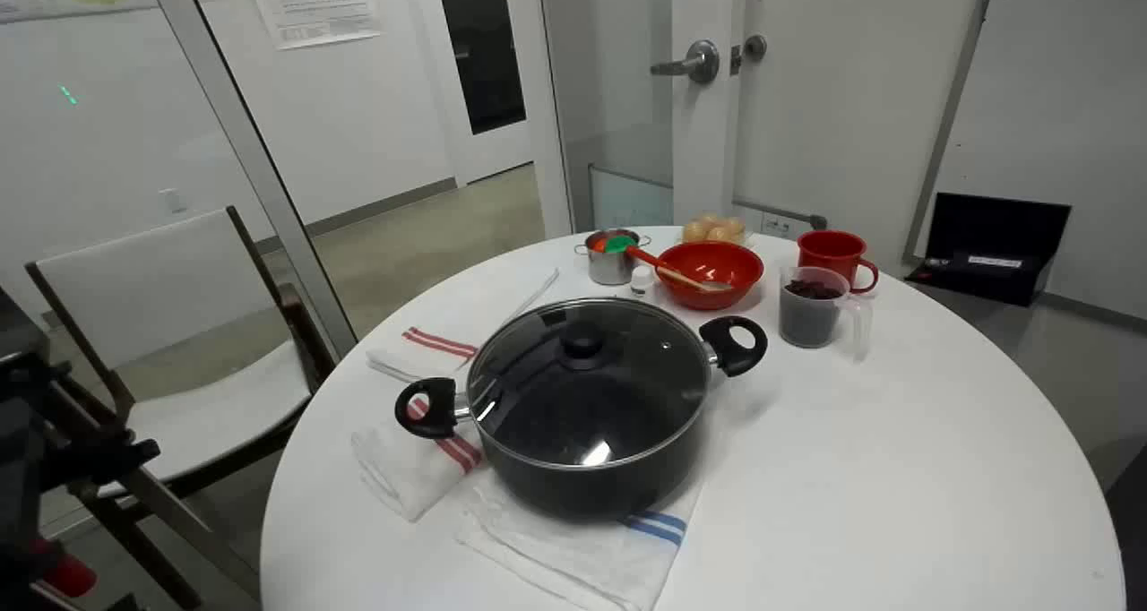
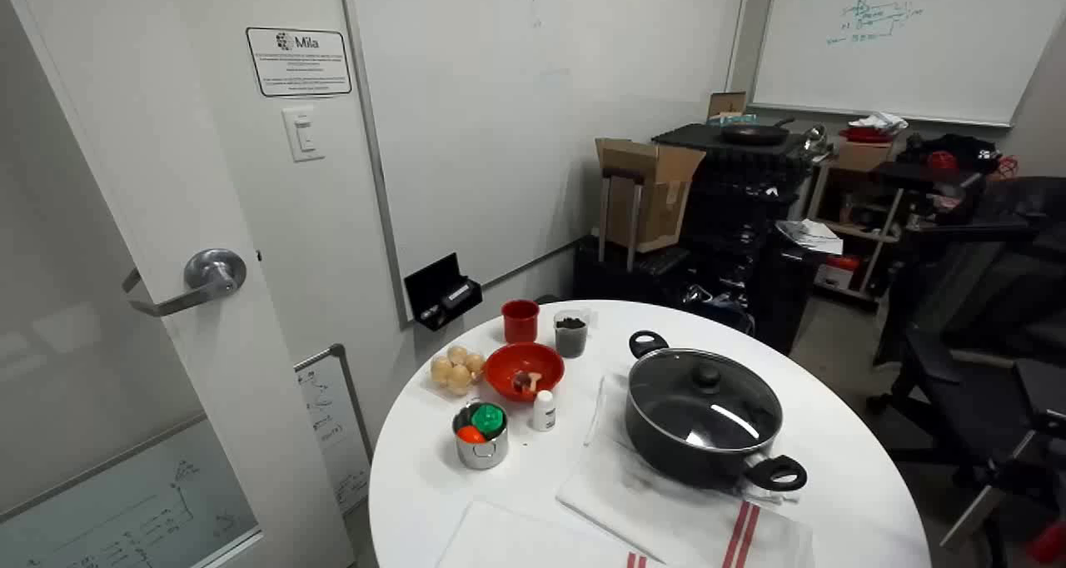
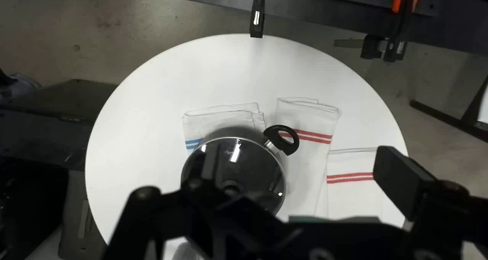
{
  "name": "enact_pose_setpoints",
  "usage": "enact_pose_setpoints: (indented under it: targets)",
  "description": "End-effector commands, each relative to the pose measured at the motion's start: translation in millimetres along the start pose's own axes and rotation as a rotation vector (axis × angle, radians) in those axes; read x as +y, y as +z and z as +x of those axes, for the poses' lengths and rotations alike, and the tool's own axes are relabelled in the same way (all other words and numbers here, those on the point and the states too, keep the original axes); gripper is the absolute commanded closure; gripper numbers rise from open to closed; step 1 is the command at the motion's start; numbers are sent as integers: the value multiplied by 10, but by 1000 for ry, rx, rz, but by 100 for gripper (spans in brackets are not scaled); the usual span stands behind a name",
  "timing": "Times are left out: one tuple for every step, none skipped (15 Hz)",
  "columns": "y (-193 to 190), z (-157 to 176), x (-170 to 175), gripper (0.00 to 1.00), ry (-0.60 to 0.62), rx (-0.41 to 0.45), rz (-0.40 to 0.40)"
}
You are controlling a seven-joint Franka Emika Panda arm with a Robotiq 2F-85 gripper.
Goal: Move the pot's lid to the table
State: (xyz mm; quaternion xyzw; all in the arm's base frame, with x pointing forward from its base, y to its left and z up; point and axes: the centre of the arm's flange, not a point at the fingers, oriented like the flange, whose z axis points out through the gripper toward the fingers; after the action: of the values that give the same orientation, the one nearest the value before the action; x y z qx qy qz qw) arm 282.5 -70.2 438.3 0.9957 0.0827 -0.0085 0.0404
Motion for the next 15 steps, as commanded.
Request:
enact_pose_setpoints:
  targets:
    - [33, -7, -8, 0, -1, -8, 3]
    - [62, -11, -15, 0, -2, -15, 5]
    - [74, -10, -16, 0, -3, -18, 6]
    - [79, -8, -16, 0, -3, -20, 6]
    - [82, -7, -16, 0, -3, -21, 6]
    - [82, -7, -16, 0, -3, -21, 6]
    - [82, -7, -16, 0, -3, -21, 6]
    - [82, -7, -16, 0, -3, -21, 6]
    - [82, -7, -16, 0, -3, -21, 6]
    - [82, -7, -16, 0, -3, -21, 6]
    - [74, 58, 2, 0, -24, -19, 8]
    - [64, 146, 31, 0, -39, -20, 7]
    - [63, 253, 59, 0, -60, -22, 9]
    - [61, 380, 91, 0, -75, -28, -6]
    - [64, 491, 114, 0, -98, -23, -3]
